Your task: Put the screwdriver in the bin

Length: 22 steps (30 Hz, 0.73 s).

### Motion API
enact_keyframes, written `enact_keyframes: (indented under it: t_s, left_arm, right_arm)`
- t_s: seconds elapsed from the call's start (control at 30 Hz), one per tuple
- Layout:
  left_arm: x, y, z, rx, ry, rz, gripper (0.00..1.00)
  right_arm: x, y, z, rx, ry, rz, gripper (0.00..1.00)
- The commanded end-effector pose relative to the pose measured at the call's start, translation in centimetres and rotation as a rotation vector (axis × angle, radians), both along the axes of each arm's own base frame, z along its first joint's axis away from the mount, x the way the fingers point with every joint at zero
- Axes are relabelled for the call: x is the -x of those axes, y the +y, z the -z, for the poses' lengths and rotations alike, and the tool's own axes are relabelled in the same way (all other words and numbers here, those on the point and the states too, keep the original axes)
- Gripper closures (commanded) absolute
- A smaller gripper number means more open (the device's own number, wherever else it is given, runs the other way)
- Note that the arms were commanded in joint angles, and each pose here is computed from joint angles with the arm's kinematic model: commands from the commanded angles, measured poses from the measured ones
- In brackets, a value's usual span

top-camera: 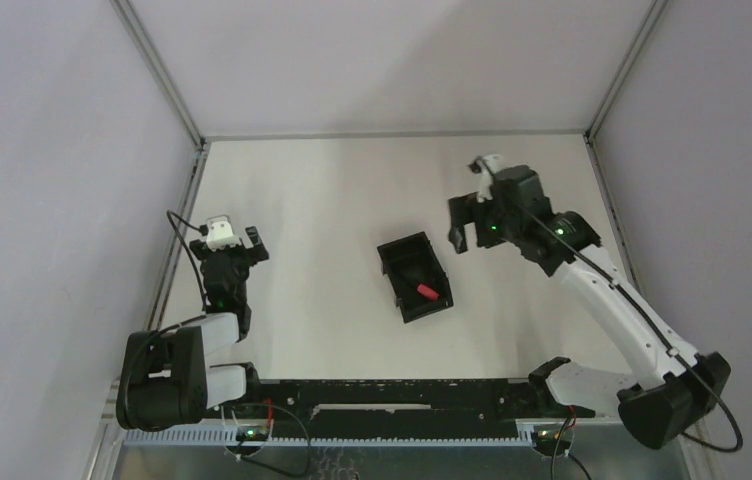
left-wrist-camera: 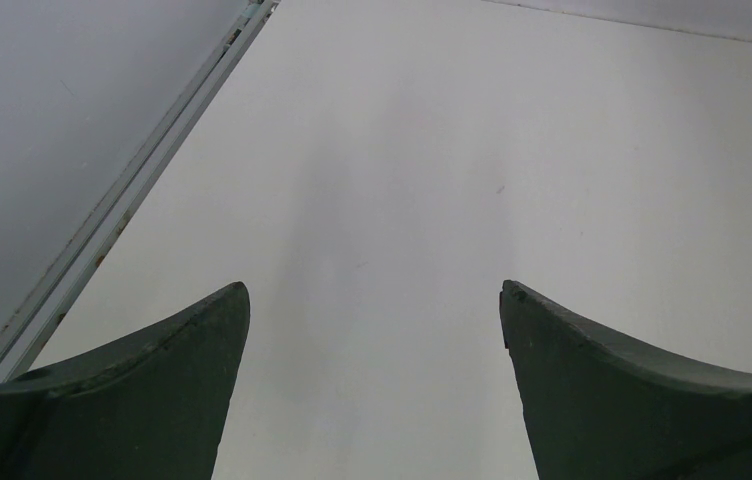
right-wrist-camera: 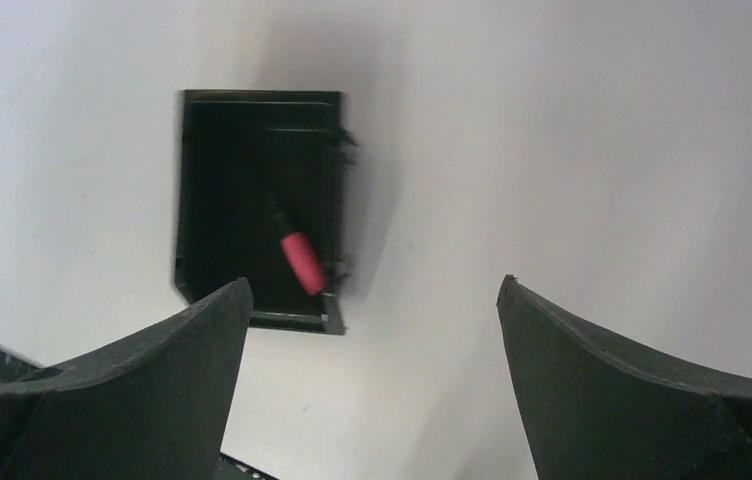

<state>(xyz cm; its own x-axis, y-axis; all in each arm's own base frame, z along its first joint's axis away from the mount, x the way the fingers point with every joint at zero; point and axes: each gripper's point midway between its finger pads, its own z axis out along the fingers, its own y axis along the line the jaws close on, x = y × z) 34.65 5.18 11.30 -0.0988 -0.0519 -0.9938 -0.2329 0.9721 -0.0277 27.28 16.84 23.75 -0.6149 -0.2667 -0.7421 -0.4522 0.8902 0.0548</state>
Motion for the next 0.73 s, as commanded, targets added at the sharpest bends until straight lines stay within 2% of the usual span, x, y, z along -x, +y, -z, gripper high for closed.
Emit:
enact_keyframes:
  t_s: [0.0, 0.27, 0.4, 0.7]
  left_arm:
    - [-1.2, 0.2, -2.7, -0.019, -0.070, -0.007, 0.00]
    - [-1.2, 0.2, -2.7, -0.019, -0.070, -0.007, 0.00]
    - [-1.2, 0.2, -2.6, -0.019, -0.070, -0.008, 0.00]
    - [-1.2, 0.2, -2.6, -0.019, -0.070, -0.006, 0.00]
  right_arm:
    - [-0.4, -4.5, 1.2, -0.150, 0.032, 0.263, 0.00]
    - [1.7, -10.1, 6.7, -0.272, 0.019, 0.510, 0.00]
    - [2.5, -11.6, 9.9, -0.255, 0.023, 0.596, 0.00]
    - [2.4, -12.1, 11.6, -0.247, -0.006, 0.616, 0.00]
